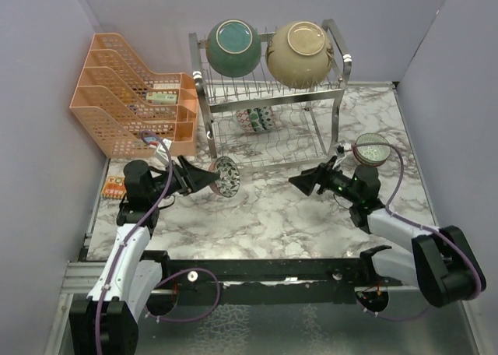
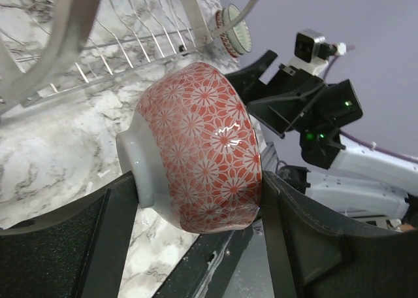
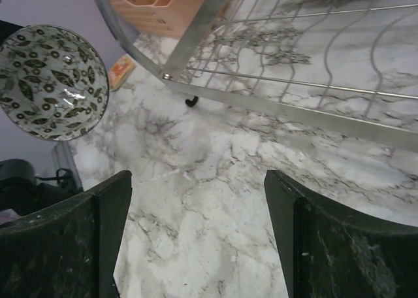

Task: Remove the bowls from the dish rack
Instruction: Place the bowl with the bowl.

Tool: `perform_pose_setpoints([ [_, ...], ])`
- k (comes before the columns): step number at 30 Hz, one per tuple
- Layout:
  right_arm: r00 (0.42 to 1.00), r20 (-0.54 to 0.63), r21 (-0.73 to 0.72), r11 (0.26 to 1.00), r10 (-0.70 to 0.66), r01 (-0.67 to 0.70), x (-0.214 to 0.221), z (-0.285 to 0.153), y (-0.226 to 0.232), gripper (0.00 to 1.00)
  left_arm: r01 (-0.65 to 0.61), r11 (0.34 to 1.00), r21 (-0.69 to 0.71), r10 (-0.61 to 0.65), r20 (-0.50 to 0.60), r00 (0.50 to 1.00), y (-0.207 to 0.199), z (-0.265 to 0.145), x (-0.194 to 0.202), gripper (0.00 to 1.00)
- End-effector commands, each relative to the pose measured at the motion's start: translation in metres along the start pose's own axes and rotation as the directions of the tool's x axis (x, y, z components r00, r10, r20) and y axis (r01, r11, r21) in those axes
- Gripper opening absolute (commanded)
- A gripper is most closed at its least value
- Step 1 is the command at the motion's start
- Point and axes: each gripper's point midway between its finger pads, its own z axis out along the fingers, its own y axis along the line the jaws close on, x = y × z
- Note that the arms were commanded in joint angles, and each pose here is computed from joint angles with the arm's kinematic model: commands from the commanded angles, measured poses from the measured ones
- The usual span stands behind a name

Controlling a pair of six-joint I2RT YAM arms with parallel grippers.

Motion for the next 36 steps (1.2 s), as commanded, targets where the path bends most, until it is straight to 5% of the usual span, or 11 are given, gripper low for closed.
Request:
perform_pose_setpoints([
  [1,0.998,0.058,-0.249,0.969,0.015,0.0,-0.032,0.025,0.047,0.83,-0.082,0.986,0.144,0.08,0.02,0.997,-0.035,0.009,-0.005,0.43],
  [9,0.999,-0.051,-0.276,0.961,-0.011,-0.003,-0.016,0.082,0.079,0.81,-0.089,0.981,0.17,0.096,-0.037,0.995,-0.046,0.034,0.017,0.43],
  [27,0.99,-0.138,-0.305,0.951,0.001,-0.043,0.01,0.098,0.086,0.64,-0.071,0.981,0.178,0.082,-0.057,0.995,-0.05,0.049,0.024,0.42],
  [36,0.989,-0.147,-0.308,0.95,0.002,-0.047,0.015,0.099,0.085,0.22,-0.073,0.982,0.176,0.085,-0.062,0.994,-0.052,0.051,0.025,0.43],
])
